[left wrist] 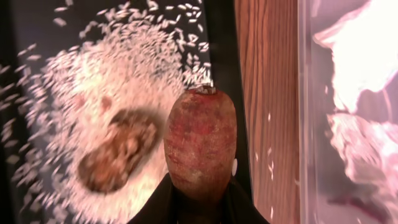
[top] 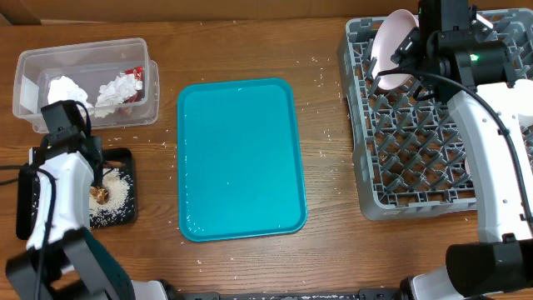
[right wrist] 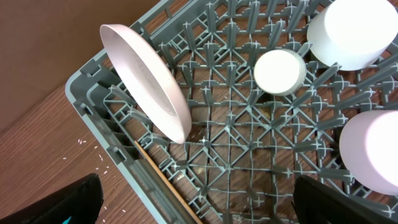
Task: Sort waste into correct bins and load items into the dishwasher
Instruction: 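Carry the carrot left and release it onto the black tray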
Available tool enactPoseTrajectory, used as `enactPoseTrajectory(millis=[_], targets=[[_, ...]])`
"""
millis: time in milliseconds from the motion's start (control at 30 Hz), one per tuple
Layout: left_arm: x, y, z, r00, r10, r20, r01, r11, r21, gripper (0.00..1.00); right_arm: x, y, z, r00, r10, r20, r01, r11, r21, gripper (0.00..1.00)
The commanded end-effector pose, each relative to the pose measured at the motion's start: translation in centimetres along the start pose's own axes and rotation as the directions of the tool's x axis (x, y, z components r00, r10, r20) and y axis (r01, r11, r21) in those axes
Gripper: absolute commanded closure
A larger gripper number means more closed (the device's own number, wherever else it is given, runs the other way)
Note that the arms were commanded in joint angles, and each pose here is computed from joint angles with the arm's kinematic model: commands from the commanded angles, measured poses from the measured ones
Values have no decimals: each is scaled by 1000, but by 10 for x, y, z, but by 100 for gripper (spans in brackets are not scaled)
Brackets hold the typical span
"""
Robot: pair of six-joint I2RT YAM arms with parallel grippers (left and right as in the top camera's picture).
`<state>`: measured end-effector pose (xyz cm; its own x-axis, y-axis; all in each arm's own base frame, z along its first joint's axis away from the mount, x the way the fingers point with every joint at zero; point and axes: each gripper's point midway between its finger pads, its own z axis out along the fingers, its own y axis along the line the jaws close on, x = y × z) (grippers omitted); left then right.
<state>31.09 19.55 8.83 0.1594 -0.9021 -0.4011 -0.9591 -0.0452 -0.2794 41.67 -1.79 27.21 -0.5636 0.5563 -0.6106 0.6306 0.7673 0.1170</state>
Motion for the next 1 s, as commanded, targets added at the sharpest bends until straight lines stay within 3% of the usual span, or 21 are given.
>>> enactPoseTrajectory(millis=[0, 67, 333, 767, 967], targets=[[-7, -10, 10, 995, 93, 29, -93, 996, 12, 86, -2, 2, -2, 1000, 9, 7, -9, 1000, -5, 0], [-7, -13, 15, 995, 99, 33, -99, 995, 18, 82, -2, 2, -2, 1000, 9, 7, -9, 1000, -5, 0], [-7, -11, 17, 995, 99, 34, -99, 995, 7, 84, -2, 2, -2, 1000, 9, 7, -9, 1000, -5, 0], [-6, -7, 17, 994, 104, 29, -104, 995, -8, 59, -2, 2, -2, 1000, 9, 7, -9, 1000, -5, 0], [-8, -7, 13, 994, 102, 31, -102, 995, -3, 57, -2, 2, -2, 1000, 9, 7, -9, 1000, -5, 0]])
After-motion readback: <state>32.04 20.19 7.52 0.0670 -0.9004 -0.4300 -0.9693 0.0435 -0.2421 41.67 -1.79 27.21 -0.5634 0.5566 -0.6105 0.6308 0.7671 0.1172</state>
